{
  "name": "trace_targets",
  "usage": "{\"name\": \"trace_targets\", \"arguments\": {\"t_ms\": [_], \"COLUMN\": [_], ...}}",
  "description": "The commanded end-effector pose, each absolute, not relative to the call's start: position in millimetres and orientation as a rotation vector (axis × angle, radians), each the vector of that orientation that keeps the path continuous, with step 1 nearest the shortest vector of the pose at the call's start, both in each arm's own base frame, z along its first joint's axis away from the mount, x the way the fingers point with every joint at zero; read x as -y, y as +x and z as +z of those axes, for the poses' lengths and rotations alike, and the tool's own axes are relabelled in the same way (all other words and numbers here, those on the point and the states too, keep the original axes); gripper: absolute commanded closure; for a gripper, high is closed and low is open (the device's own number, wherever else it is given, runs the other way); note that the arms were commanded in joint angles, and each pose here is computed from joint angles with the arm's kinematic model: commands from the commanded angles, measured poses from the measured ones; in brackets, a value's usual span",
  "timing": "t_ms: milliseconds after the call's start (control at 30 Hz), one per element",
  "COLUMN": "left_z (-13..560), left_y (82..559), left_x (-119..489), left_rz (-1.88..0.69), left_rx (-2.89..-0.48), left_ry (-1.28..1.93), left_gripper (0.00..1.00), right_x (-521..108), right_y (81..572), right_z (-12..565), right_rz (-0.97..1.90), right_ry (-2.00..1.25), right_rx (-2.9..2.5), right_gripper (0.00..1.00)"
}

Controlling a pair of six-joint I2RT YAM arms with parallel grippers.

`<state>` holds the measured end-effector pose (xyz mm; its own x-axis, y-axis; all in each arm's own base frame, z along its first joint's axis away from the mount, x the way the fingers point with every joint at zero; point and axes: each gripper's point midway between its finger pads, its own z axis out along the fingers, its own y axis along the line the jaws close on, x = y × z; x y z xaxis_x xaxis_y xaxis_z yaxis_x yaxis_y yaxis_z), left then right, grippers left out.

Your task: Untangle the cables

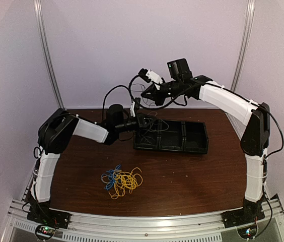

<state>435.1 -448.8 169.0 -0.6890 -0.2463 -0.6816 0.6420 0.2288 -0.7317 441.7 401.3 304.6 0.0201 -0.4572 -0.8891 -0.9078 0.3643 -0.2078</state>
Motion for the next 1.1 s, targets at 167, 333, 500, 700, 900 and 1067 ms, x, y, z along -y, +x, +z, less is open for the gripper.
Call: {"name": "trace_targets", "arguments": {"t_ms": [167,333,500,700,900,1067], "left_z": [214.3,188.7,170.2,145.2,131.5,136.3], "left_y": [417.9,422.7,426.9,433.0,440.9,443.2], "left_x": [462.6,462.0,458.2,447.5,420.1,415.8], "left_rz": [-1.620,-1.618,-1.583,-1.505,-1.431,-1.398], "left_rx": [-1.629,-1.685,-1.735,-1.821,-1.859,-1.863], "left_ry": [0.472,0.419,0.377,0.326,0.235,0.248], "left_gripper": [1.00,1.00,1.00,1.00,0.97,0.74], "right_x": [-397.7,-400.9,-404.2,-409.1,-417.2,-421.1], "right_y": [411.1,414.0,415.5,420.9,425.8,431.3], "right_z": [371.4,354.5,339.9,325.6,315.2,298.9], "right_rz": [0.638,0.652,0.671,0.688,0.731,0.739], "right_ry": [-1.221,-1.232,-1.243,-1.248,-1.247,-1.253], "right_rx": [-1.469,-1.500,-1.524,-1.544,-1.560,-1.589], "right_gripper": [1.00,1.00,1.00,1.00,1.00,1.00]}}
